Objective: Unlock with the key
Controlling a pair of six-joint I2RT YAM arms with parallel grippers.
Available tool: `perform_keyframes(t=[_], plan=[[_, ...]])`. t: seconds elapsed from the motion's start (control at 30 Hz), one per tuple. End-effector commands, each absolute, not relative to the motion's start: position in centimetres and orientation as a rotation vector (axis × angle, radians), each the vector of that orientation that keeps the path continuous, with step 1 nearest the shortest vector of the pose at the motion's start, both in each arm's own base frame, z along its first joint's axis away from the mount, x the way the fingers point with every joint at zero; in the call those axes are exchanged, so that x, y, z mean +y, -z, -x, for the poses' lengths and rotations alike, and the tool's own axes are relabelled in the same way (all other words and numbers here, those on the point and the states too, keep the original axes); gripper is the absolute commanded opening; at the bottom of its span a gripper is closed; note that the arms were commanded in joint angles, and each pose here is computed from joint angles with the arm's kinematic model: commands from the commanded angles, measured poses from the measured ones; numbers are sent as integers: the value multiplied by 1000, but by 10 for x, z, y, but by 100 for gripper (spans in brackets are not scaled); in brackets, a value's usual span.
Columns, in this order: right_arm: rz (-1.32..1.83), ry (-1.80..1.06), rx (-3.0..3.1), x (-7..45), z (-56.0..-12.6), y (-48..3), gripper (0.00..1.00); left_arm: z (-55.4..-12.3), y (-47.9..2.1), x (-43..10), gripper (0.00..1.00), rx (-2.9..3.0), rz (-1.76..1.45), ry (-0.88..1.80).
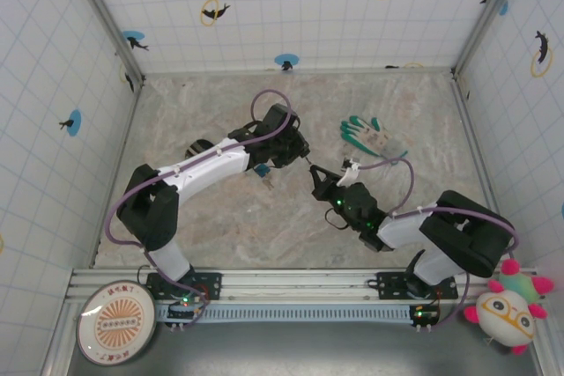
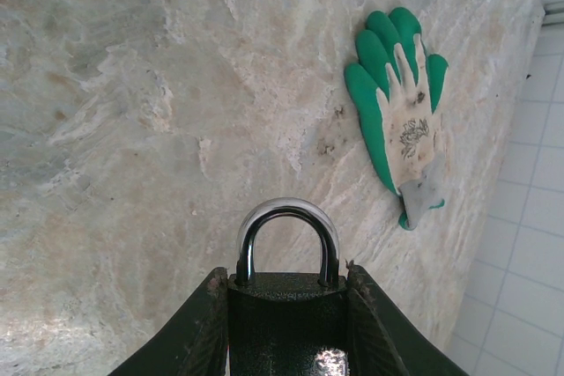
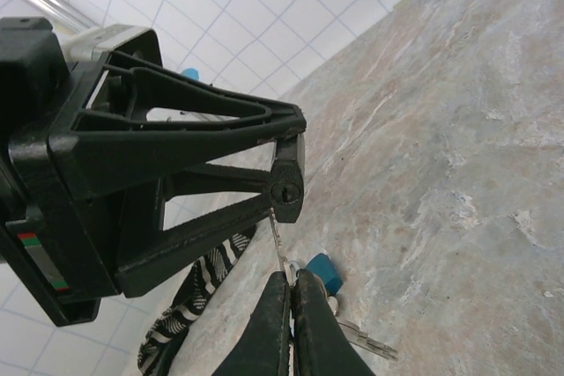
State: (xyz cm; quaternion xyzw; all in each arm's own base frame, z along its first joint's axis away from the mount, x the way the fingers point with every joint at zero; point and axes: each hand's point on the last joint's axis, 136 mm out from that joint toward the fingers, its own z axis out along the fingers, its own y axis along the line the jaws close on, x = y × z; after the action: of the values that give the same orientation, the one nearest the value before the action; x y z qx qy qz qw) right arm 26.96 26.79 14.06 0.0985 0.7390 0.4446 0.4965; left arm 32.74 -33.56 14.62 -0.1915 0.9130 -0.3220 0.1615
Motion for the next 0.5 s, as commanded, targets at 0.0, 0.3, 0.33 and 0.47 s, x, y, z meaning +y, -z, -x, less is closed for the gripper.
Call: perform_keyframes(t=[0.0,0.3,0.33,0.47], plan=[[-326,-1120,1683,269,-280,-168,0,-326,-151,-333,12,2598,579,933],[-324,-1102,1723,273,-282,-160,0,-328,-154,-336,11,2591,572,955],[-323,-1106,1726,273,-282,-160,0,-328,-154,-336,11,2590,574,957],[-325,-1121,1736,275,-281,-156,0,-327,-154,-336,11,2586,574,961]])
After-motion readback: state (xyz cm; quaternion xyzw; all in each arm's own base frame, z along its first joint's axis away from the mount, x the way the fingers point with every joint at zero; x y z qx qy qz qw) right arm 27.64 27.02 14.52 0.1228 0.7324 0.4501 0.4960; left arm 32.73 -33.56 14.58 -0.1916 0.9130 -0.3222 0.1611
